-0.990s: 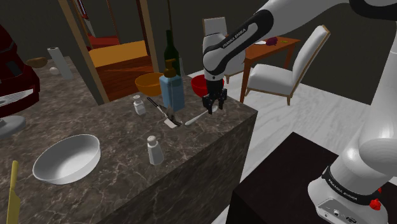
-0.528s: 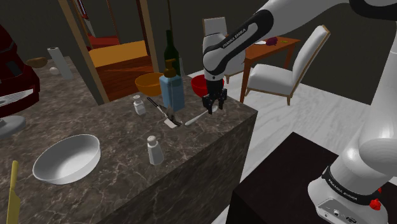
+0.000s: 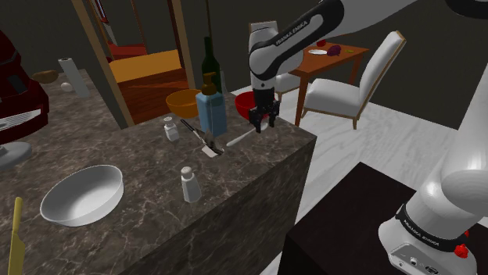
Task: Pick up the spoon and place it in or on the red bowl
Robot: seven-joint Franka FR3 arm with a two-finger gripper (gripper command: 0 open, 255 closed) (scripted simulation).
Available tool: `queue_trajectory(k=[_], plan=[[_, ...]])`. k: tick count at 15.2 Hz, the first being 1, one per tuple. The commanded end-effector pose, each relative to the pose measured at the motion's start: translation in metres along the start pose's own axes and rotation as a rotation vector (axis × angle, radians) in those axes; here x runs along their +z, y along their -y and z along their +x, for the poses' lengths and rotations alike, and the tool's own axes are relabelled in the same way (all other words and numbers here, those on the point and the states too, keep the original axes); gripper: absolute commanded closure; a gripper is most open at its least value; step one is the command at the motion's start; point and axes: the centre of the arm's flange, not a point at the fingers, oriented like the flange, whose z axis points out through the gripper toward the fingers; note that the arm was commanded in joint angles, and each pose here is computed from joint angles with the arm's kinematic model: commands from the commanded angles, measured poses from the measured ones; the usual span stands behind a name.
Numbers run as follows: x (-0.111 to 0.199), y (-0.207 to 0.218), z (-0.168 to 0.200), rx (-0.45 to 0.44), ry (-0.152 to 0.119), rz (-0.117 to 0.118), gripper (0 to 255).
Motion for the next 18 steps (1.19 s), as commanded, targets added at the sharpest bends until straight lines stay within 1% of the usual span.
queue_trajectory(k=[1,18], plan=[[-0.011,0.000,-0.003,0.000,0.001,0.000,255],[-0.100,0.003,-0.017,0.000,0.001,0.000,255]])
